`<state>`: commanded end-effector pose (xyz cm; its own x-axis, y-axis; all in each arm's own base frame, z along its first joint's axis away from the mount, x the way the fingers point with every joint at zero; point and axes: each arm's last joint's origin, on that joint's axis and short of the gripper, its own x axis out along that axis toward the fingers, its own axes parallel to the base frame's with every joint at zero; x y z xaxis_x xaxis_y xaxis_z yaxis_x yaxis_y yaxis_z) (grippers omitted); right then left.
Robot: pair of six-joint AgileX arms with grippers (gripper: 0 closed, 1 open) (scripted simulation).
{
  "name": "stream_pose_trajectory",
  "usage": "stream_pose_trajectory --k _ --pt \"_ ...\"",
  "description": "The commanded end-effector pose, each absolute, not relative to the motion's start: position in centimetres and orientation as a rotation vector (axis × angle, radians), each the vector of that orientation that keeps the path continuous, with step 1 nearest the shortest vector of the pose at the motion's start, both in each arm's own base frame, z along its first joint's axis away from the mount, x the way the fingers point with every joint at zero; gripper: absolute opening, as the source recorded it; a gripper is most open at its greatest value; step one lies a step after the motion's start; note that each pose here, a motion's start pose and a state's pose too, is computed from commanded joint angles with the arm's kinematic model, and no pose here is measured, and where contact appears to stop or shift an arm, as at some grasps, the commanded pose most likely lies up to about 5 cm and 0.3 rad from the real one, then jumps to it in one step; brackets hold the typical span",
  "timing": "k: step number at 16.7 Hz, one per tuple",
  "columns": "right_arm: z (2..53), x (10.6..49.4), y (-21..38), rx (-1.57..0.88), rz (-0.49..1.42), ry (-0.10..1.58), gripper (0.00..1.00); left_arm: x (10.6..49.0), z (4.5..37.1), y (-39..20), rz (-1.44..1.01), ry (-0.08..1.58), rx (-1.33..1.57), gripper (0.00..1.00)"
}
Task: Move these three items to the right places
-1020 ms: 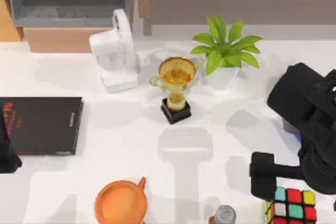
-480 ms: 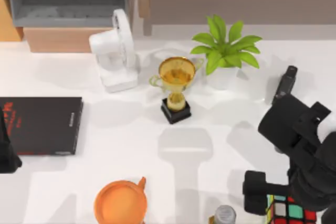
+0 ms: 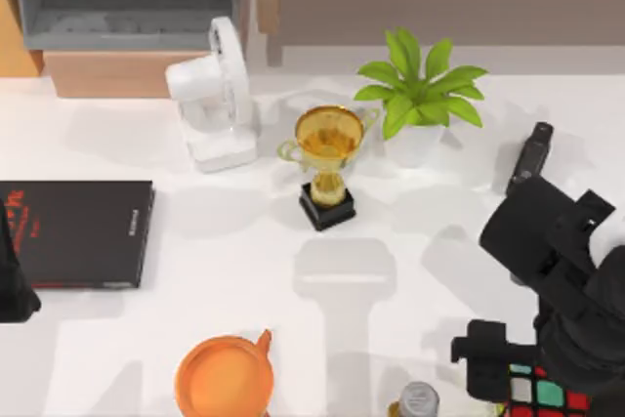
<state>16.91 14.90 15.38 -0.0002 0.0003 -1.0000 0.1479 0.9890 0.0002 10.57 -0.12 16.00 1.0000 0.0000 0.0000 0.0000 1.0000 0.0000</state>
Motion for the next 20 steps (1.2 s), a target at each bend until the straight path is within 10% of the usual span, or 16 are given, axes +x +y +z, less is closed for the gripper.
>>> stream_pose_trajectory --k 8,20 --pt "15.38 16.91 14.9 0.117 -0.116 1.568 0.02 10.57 16.0 -0.12 0.0 0.0 0.0 1.0" --pt "16.19 17.01 14.86 0.122 -0.12 1.564 0.0 10.57 16.0 -0.12 0.0 0.0 0.0 1.0"
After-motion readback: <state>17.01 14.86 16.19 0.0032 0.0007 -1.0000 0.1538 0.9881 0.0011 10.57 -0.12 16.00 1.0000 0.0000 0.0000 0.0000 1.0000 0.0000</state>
